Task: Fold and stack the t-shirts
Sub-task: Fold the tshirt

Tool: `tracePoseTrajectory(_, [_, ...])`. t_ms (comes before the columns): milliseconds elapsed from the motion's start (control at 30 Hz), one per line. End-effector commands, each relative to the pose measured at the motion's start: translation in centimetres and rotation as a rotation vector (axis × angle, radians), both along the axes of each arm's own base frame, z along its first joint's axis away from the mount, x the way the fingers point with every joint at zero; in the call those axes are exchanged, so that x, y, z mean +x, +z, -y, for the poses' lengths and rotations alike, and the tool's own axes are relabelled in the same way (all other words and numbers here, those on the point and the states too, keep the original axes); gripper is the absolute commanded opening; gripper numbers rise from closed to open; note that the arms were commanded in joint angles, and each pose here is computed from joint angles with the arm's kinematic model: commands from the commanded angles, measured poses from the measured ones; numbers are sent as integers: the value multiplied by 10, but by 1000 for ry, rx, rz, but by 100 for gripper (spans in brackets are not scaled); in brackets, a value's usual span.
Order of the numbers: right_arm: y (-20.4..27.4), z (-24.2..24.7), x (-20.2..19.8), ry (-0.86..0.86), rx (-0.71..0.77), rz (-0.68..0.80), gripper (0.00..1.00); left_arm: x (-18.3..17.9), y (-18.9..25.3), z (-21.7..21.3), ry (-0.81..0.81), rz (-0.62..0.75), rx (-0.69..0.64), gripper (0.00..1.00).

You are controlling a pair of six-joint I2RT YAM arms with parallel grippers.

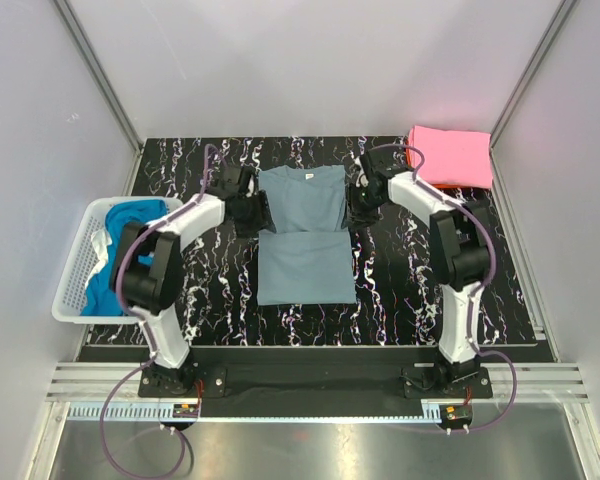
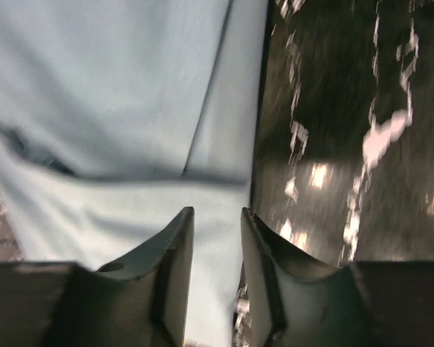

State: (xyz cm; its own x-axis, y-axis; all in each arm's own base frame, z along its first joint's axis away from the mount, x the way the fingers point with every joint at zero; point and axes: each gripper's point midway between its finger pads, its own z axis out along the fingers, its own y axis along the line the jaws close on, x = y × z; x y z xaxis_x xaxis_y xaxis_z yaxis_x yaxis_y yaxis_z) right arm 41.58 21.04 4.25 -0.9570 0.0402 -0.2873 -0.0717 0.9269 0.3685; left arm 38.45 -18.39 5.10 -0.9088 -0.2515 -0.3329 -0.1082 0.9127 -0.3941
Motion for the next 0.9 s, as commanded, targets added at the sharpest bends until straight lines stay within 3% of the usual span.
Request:
tracePoseTrajectory(0, [77,-2,-20,5,94,77,44,-12,80,-1,-59,145,-44,59])
tracePoseTrajectory(67, [67,-1,-49,-6,121,5,46,-29,85,-3,-76,137,-60,60])
tracePoseTrajectory(133, [70,1,-82,-10,174,-28,50,-70,77,-6,-95,120,-93,61])
tracePoseTrajectory(167, [57,3,-95,-16,170,-79,51,-70,77,-6,-95,120,-93,61])
tracePoseTrajectory(367, [31,8,-151,-24,247,-144,55,-144,18,-8,-110,7,-204,64])
tracePoseTrajectory(600, [-1,10,-178,-45,282,-206,48,-163,-16,-16,-58,-14,-205,63])
tracePoseTrajectory(867, [-38,6,-187,-79,311,-256,45,-170,-44,-22,-30,-83,-168,53])
